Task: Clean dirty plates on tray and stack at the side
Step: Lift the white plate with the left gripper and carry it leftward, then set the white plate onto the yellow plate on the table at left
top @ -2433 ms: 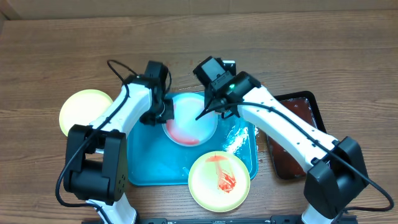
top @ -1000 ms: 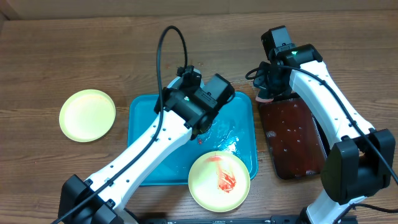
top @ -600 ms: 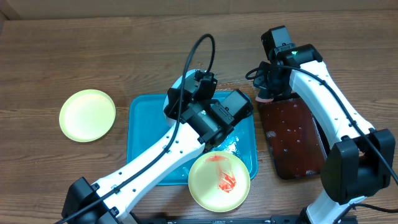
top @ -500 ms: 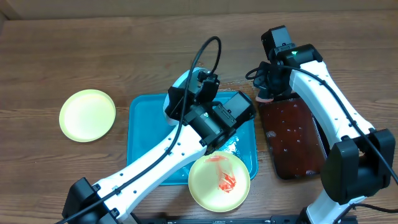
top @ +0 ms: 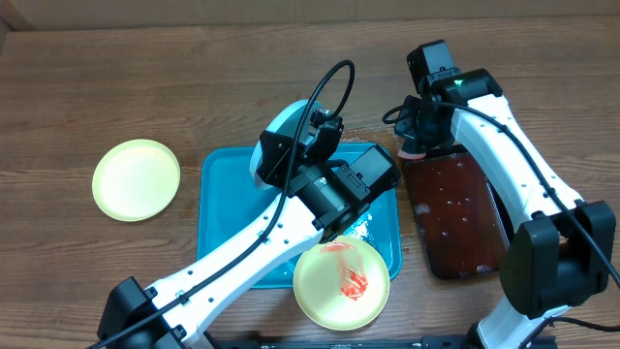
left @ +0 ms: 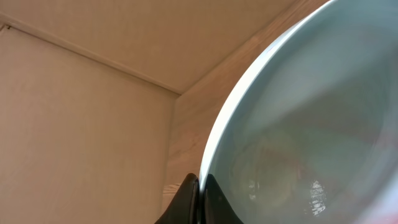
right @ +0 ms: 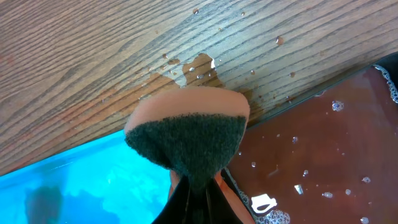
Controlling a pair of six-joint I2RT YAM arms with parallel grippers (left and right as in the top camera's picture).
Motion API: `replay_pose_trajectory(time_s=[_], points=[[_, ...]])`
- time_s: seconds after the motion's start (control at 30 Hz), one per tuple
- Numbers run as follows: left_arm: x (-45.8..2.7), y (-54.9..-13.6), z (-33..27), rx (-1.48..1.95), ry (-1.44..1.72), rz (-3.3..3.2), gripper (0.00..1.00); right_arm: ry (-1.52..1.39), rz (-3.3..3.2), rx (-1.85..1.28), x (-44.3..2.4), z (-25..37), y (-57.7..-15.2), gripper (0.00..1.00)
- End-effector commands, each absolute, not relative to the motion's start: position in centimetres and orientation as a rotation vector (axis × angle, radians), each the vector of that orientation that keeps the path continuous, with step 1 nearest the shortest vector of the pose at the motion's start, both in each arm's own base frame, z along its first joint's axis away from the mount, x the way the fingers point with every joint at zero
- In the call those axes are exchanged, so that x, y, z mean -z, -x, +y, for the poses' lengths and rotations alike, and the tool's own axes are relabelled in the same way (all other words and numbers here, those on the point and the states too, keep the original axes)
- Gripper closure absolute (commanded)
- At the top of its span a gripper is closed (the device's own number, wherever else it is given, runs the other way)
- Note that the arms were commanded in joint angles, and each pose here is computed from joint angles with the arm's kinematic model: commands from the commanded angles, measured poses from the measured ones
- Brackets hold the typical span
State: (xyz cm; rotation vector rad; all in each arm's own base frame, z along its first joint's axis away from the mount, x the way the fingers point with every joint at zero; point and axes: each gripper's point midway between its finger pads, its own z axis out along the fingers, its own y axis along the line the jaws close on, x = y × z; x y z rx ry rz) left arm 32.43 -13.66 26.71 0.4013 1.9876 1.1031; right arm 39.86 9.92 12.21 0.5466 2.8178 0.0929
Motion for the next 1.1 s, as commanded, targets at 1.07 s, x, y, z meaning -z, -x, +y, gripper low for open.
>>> replay_pose_trajectory(time_s=[1.07], points=[[-17.6,-35.6,-7.0,0.266,0.547,2.751,0.96,-0.536,2.801,-0.124,-13.8,10.0,-39.9,0.96]])
